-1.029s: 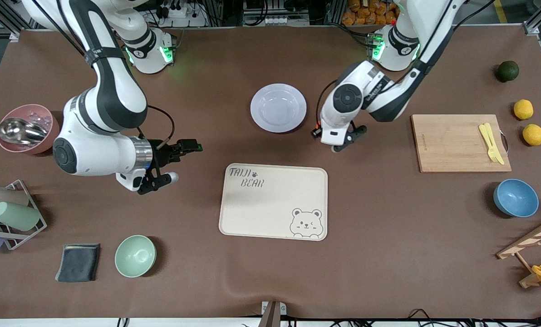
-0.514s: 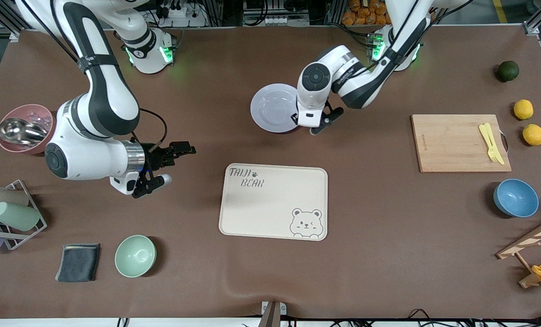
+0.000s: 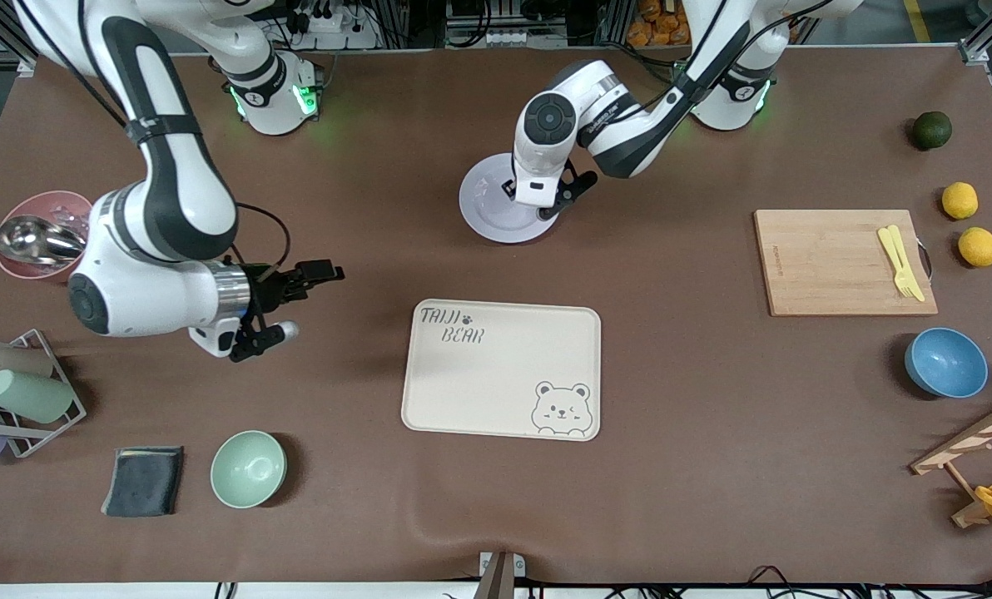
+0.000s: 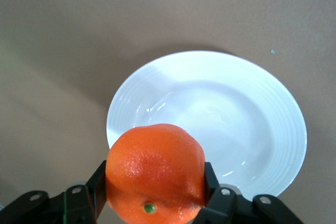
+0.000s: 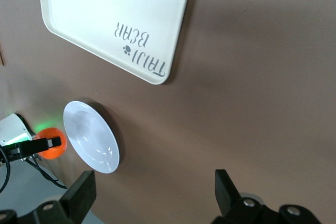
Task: Place orange and plate with both arms
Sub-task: 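Lower the orange onto the white plate and open the left gripper, then withdraw the left gripper while the right gripper reaches the plate rim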
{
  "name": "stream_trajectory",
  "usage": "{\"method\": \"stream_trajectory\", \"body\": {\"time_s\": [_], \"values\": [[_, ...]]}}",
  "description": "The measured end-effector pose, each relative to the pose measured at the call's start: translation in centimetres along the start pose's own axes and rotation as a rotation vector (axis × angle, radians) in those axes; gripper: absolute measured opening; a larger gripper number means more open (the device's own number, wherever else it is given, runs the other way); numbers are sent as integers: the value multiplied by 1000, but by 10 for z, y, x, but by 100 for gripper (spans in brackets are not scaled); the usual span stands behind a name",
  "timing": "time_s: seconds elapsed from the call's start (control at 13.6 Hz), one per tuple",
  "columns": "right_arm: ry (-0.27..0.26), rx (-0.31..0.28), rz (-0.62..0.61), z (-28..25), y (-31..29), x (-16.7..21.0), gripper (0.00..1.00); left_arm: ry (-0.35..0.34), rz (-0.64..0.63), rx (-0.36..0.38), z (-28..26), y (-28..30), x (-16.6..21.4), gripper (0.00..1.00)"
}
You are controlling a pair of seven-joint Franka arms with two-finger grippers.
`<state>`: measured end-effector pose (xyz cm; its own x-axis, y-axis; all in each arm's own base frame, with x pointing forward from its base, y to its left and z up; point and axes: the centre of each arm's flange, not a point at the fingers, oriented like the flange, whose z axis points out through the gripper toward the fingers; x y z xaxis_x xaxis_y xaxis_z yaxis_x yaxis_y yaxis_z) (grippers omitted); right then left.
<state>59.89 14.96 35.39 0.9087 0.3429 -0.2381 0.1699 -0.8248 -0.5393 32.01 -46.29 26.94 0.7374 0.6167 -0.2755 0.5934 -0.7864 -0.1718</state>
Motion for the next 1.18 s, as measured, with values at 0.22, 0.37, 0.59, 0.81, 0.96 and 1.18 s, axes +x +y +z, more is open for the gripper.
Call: {"method": "stream_trajectory", "body": {"time_s": [0.22,0.37,0.59,0.81,0.96,1.18], "values": [[-7,1,-18,4,-4,0,100,-28,-21,-16,15,10,-10,72],[-11,0,-25,6,-8,1,100,-53,-24,-12,31,16,-15,72],[-10,1,-22,5,-6,0,100,-78,-28,-11,51,21,-20,72],[-11,1,-20,6,-4,0,100,-88,-30,-1,62,22,-20,72],[-18,3,-17,10,-1,2,100,-89,-72,-15,57,27,-17,89],[-29,5,-22,16,-2,3,100,-56,-113,-92,14,45,-8,100]]}}
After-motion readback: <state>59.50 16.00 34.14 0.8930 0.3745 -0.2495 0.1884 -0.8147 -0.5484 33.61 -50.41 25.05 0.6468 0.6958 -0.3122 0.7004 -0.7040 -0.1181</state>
